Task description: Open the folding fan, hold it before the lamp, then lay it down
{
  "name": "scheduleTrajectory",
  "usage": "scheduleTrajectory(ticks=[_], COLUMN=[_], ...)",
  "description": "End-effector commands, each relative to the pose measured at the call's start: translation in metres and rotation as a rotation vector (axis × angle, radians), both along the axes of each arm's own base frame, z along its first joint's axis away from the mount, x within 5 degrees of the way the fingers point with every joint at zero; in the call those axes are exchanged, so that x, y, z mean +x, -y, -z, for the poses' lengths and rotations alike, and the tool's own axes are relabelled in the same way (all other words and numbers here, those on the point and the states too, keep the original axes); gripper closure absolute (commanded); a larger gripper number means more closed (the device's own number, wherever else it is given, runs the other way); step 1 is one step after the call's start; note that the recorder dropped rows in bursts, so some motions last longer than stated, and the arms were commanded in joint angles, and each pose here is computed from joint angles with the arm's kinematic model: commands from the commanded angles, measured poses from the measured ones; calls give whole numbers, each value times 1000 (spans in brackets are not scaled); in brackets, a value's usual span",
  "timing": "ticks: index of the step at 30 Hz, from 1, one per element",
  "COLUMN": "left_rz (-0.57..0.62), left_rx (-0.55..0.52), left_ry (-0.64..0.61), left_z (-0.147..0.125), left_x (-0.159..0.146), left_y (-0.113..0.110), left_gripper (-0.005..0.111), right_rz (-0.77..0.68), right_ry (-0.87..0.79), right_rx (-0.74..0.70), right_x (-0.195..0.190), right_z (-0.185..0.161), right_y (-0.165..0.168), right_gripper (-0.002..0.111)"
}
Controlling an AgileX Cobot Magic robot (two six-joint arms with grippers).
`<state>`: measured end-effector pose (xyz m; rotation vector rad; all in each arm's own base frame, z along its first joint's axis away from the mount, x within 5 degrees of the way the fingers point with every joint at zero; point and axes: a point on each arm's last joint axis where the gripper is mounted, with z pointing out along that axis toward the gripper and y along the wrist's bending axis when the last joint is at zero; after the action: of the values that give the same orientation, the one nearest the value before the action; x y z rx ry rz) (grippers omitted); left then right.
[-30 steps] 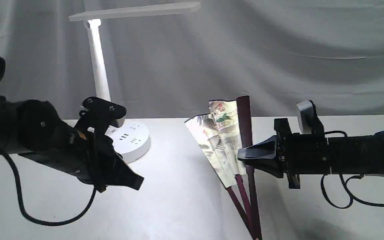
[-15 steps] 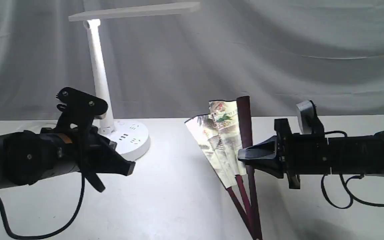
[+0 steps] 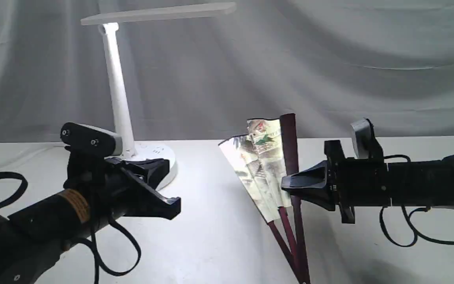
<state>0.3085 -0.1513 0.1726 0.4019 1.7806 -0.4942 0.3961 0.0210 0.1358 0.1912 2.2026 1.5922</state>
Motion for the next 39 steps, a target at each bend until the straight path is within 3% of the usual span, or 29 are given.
scheduleTrajectory(ticks=[1, 11, 16, 20, 23, 32, 39], left_rz=[16, -88, -63, 9, 27, 52, 147], left_rx=[-158, -383, -431, -534, -617, -818, -1149], left_ry=[-17, -298, -402, -510, -560, -641, -725], left_z=[-6, 9, 25, 34, 38, 58, 76], left_x=[-6, -5, 1, 11, 20, 47, 67], left_y=[4, 2, 10, 25, 32, 49, 51], left_gripper=[107, 104, 85, 68, 62, 62, 62], right_rz=[-3, -5, -10, -24, -25, -34, -29], right_ry=[34, 33, 33, 31, 31, 31, 39], right_rx=[20, 19, 15, 7, 6, -2, 1], right_x=[0, 0, 0, -1, -1, -2, -1], right_z=[-9, -9, -9, -8, -8, -7, -8], right_y=[1, 1, 1, -1, -1, -1, -1], right_gripper=[108, 108, 108, 108, 108, 108, 108])
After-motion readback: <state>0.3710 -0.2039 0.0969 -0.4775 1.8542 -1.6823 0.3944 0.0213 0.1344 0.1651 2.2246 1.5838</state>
